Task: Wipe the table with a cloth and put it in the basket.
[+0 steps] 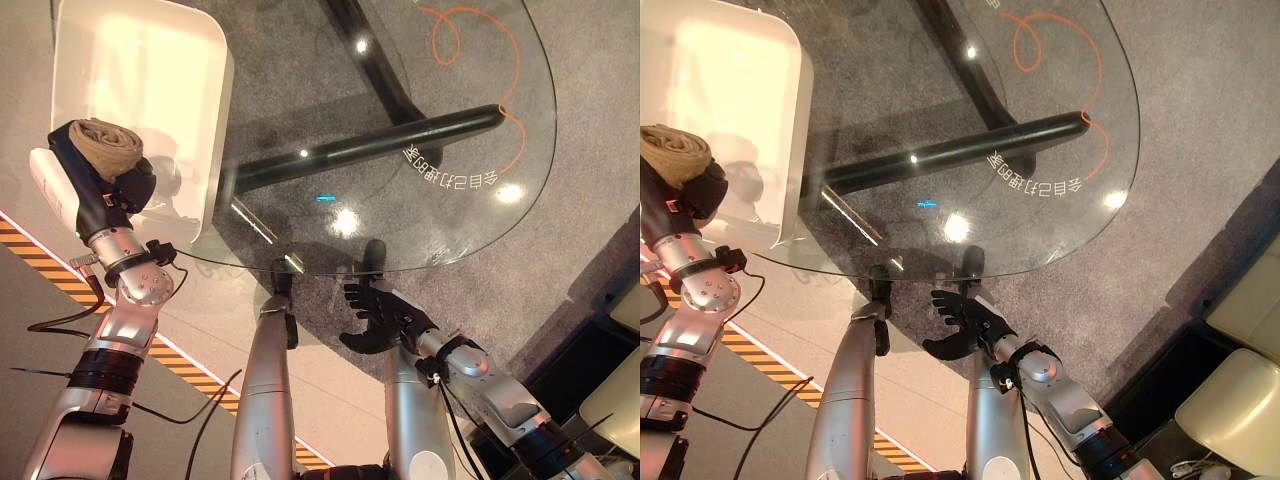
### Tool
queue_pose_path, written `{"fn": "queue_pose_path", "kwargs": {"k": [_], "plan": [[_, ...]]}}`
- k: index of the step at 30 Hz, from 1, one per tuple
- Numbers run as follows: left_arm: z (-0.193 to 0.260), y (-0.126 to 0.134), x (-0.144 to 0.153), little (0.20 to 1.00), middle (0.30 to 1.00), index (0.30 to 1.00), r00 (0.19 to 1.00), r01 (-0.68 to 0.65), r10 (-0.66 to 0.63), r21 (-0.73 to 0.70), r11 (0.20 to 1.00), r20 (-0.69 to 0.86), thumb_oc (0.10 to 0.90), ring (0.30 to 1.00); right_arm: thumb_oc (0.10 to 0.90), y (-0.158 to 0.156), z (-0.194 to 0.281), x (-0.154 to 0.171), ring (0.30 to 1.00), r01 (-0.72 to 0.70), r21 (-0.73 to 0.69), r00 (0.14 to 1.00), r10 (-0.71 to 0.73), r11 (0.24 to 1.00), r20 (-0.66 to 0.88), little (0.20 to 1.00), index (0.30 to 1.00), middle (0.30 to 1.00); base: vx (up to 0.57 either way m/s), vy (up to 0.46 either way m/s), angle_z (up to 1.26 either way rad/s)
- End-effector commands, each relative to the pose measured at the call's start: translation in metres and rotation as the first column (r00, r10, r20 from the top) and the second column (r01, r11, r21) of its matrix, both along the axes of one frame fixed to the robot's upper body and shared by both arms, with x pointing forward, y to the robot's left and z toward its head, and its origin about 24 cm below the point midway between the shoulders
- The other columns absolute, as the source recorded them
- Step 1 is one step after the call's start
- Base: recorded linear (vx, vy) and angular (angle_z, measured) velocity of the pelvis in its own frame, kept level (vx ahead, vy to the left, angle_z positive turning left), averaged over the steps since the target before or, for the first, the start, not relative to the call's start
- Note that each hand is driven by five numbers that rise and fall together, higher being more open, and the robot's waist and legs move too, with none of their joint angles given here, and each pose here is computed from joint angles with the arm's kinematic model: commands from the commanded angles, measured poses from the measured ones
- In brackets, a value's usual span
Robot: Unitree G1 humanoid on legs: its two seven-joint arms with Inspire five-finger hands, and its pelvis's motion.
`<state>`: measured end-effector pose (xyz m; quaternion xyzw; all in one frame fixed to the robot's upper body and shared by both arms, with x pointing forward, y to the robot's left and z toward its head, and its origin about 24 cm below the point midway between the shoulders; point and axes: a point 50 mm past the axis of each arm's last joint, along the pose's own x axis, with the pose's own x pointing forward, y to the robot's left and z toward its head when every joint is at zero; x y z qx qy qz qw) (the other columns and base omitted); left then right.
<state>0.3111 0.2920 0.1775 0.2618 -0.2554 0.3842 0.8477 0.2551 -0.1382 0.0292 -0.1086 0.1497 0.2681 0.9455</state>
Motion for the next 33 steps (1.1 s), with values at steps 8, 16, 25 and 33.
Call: {"fn": "queue_pose_path", "kwargs": {"k": [8,16,25,33], "plan": [[0.071,0.026,-0.009,0.2,0.3,0.3,0.954,-0.171,0.14,0.101,0.98,0.264,0.1,0.3,0.8,0.014,-0.005,-0.019,0.9,-0.151,-0.002,0.988,0.151,0.988,-0.026,0.9,0.9,0.9,-0.01,0.041,-0.04],[0.08,0.022,0.011,0.2,0.3,0.3,0.982,-0.101,0.081,0.114,0.988,0.17,0.1,0.3,0.8,0.018,-0.003,-0.015,0.9,-0.174,0.006,0.985,0.174,0.985,-0.023,0.9,0.9,0.9,0.0,0.004,0.0],[0.086,0.024,0.025,0.2,0.3,0.3,0.994,-0.082,0.074,0.095,0.992,0.079,0.1,0.3,0.8,0.021,-0.001,-0.008,0.9,-0.181,0.011,0.983,0.181,0.983,-0.01,0.9,0.9,0.9,0.0,-0.003,-0.01],[0.083,0.031,0.026,0.9,0.9,0.9,0.995,-0.083,0.08,0.061,0.995,0.054,0.8,0.9,0.8,0.022,0.002,-0.006,0.9,-0.182,0.023,0.983,0.182,0.983,0.002,0.9,0.9,0.9,0.0,0.0,0.0]]}}
